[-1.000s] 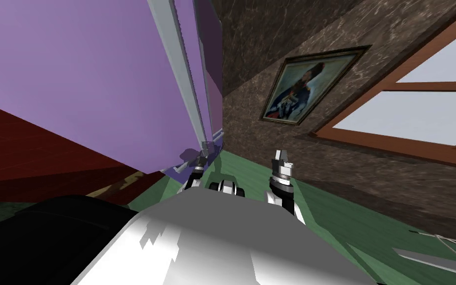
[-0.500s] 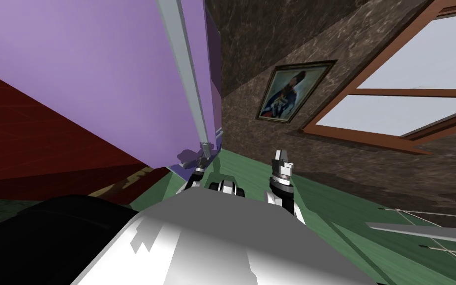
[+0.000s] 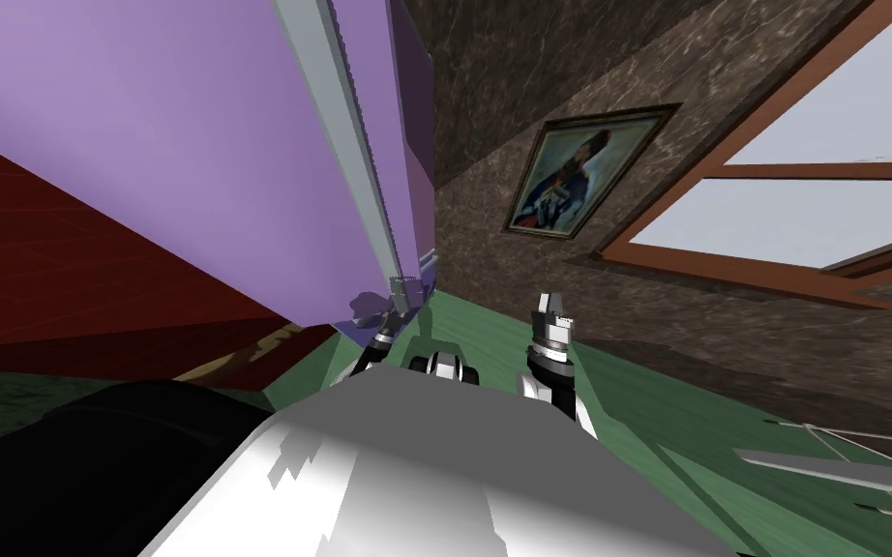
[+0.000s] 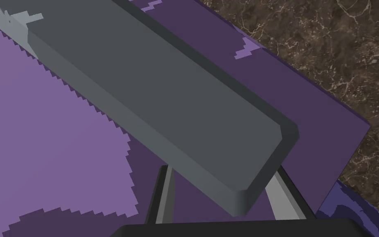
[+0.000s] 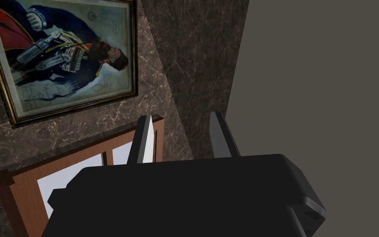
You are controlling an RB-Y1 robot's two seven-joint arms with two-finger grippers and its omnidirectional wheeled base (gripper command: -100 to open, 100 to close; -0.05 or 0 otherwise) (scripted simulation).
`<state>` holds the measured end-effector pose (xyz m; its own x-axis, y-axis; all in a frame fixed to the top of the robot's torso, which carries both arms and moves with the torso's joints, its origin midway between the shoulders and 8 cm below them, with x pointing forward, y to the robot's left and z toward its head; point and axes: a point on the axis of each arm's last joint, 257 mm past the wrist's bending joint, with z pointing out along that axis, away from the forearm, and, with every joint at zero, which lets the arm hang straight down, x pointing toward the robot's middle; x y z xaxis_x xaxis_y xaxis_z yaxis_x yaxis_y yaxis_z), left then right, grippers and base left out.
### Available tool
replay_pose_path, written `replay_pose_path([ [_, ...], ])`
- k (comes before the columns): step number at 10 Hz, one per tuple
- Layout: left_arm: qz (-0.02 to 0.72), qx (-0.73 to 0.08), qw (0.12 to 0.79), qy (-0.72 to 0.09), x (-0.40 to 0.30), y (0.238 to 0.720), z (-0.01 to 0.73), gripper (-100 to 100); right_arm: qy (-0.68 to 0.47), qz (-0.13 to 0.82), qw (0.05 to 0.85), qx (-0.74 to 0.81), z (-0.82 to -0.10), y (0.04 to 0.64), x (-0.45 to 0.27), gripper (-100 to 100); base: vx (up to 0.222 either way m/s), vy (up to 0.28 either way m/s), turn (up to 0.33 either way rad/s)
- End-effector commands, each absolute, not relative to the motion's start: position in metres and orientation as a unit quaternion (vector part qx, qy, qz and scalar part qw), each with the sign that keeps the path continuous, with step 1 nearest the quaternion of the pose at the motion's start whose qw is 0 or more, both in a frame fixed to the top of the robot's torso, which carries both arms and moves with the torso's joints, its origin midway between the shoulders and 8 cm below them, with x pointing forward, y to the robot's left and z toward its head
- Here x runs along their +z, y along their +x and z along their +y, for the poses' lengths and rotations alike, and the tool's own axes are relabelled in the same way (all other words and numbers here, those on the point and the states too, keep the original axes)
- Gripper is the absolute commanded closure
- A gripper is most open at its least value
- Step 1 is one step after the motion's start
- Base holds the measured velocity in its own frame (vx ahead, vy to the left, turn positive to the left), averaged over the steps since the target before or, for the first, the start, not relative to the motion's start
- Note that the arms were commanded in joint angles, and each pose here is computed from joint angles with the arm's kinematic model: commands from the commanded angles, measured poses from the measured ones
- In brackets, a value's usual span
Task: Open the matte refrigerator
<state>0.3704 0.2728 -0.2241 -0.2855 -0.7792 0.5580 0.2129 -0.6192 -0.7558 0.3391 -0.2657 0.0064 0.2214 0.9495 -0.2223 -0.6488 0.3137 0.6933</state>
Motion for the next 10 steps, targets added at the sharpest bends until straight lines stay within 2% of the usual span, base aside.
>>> replay_pose_path([
  [1,0.298,-0.762,0.315,-0.481,-0.22,0.354,0.277,100,0.236,0.319,0.745,0.536,-0.266,0.339,0.006,0,-0.01,-0.031,0.042],
  [9,0.347,-0.791,0.228,-0.45,-0.217,0.294,0.281,100,0.236,0.319,0.745,0.536,-0.266,0.339,0.006,0,-0.007,-0.027,0.056],
  [10,0.348,-0.786,0.229,-0.458,-0.214,0.295,0.287,-100,0.236,0.319,0.745,0.536,-0.266,0.339,0.006,0,0.019,-0.033,0.124],
])
